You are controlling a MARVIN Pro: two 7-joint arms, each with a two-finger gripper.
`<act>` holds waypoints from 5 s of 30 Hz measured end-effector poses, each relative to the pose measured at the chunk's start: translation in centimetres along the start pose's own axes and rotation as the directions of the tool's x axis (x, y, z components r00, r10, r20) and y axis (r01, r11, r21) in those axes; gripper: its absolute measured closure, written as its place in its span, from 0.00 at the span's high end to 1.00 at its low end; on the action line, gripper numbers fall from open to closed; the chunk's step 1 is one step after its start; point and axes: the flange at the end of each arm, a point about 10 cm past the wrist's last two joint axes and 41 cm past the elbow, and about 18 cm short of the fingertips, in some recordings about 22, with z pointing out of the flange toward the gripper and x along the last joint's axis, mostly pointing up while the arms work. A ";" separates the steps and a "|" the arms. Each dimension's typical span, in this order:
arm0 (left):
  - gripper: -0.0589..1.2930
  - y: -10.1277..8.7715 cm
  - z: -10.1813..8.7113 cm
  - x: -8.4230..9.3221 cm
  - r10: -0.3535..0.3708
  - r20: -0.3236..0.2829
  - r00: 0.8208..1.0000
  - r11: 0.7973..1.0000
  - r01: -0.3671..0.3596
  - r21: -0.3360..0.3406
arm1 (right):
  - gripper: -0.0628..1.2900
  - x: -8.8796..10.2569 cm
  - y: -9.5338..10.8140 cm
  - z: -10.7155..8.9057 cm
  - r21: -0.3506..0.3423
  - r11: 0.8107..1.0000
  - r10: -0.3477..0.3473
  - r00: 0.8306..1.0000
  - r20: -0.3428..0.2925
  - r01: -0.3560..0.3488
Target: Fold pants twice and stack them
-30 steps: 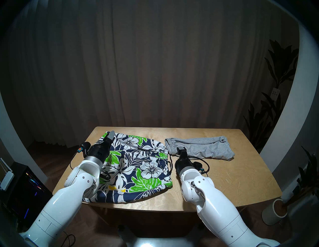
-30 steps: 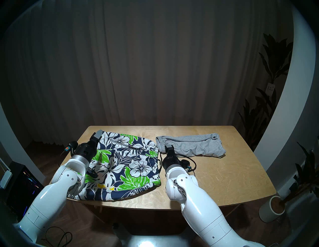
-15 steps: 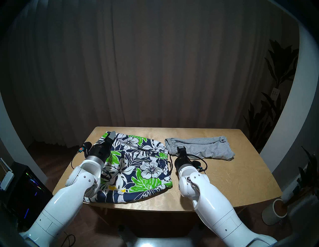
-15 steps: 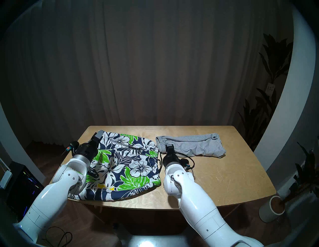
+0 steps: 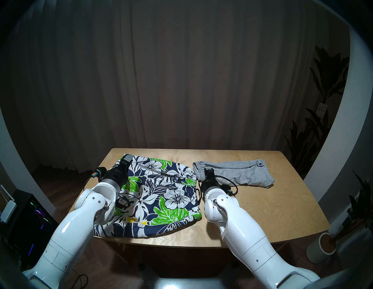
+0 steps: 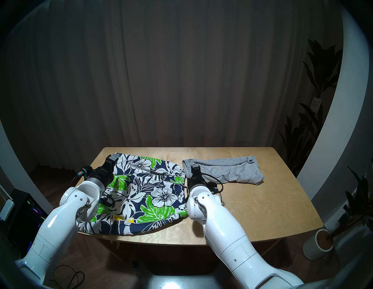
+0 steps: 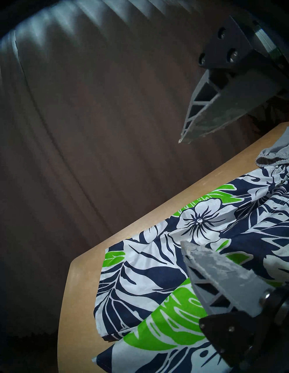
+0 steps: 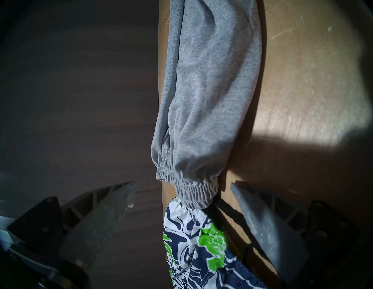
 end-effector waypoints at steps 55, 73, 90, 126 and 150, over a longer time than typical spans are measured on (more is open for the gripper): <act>0.94 -0.2 2.0 0.2 0.039 0.006 0.999 0.999 -0.039 0.015 | 0.57 -0.9 -0.7 3.2 -0.020 0.987 0.154 0.979 -0.133 -0.158; 0.94 0.4 2.6 -0.4 0.034 0.024 0.999 0.999 -0.033 -0.006 | 0.02 -2.1 0.6 0.1 -0.007 0.968 0.250 0.963 -0.100 -0.252; 0.94 1.6 2.4 -1.7 0.031 0.067 0.997 0.998 -0.028 -0.053 | 0.02 -3.0 -0.1 -4.8 0.098 0.916 0.400 0.909 -0.118 -0.390; 0.94 2.8 1.0 -2.8 0.034 0.077 0.996 0.995 -0.027 -0.092 | 0.02 -3.7 -3.1 -8.6 0.121 0.671 0.740 0.649 -0.178 -0.731; 0.94 5.7 1.9 -7.3 0.062 0.168 0.984 0.990 -0.039 -0.136 | 0.02 3.1 -9.6 -8.8 0.391 0.385 0.922 0.361 -0.136 -0.836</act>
